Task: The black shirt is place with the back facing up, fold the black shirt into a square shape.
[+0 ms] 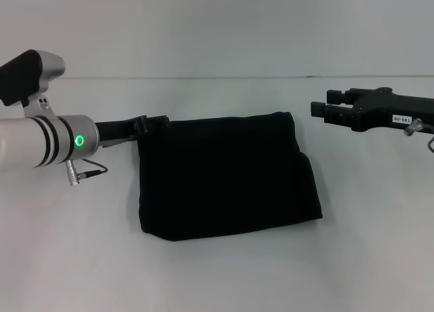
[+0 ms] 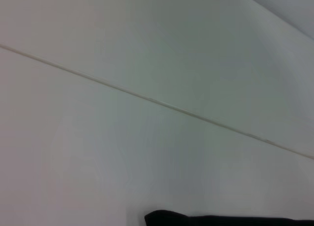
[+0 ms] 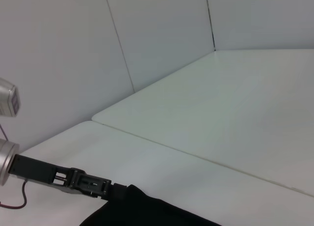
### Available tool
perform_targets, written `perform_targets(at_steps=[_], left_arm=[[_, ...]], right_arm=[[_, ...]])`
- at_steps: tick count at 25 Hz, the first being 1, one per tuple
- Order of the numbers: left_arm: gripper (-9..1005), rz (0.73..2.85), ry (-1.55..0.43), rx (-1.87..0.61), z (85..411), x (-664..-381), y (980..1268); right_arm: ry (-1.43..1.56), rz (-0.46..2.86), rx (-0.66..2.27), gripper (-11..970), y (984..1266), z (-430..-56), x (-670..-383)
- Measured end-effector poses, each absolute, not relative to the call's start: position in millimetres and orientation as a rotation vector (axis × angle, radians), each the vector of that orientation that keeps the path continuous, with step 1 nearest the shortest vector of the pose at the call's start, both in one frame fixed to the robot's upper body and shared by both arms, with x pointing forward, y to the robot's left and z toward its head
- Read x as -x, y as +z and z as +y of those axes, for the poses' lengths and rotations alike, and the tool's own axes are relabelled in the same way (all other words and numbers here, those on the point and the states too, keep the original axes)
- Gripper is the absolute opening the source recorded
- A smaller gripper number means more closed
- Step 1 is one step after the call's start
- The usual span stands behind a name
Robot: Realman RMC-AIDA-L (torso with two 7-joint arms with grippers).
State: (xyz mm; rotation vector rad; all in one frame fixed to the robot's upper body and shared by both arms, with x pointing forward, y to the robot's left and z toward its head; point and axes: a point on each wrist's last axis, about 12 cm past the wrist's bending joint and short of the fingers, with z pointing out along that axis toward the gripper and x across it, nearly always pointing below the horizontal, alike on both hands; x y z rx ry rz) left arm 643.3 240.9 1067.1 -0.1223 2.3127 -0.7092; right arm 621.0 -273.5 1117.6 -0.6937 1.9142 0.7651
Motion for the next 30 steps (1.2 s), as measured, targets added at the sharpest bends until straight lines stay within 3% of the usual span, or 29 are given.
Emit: perform_targets(at_steps=[4, 14, 26, 30], left_arm=[[889, 2.312, -0.71, 0.12, 239.9, -643.6, 1067.3], [467, 2.302, -0.677, 0.067, 239.6, -644.1, 1067.2], [277, 2.294, -0.632, 0.038, 237.6, -645.0, 1065.3], [92, 2.291, -0.627, 0.039, 237.4, -645.7, 1065.8]], right_arm=[[0.764, 1.915, 0.693, 549, 1117.5, -273.7, -620.9], [0.759, 1.917, 0.69, 548, 1116.4, -273.9, -620.8], [0.749, 1.919, 0.692, 549, 1113.4, -272.2, -620.8], [0.748, 1.917, 0.696, 549, 1113.1, -271.4, -620.7]])
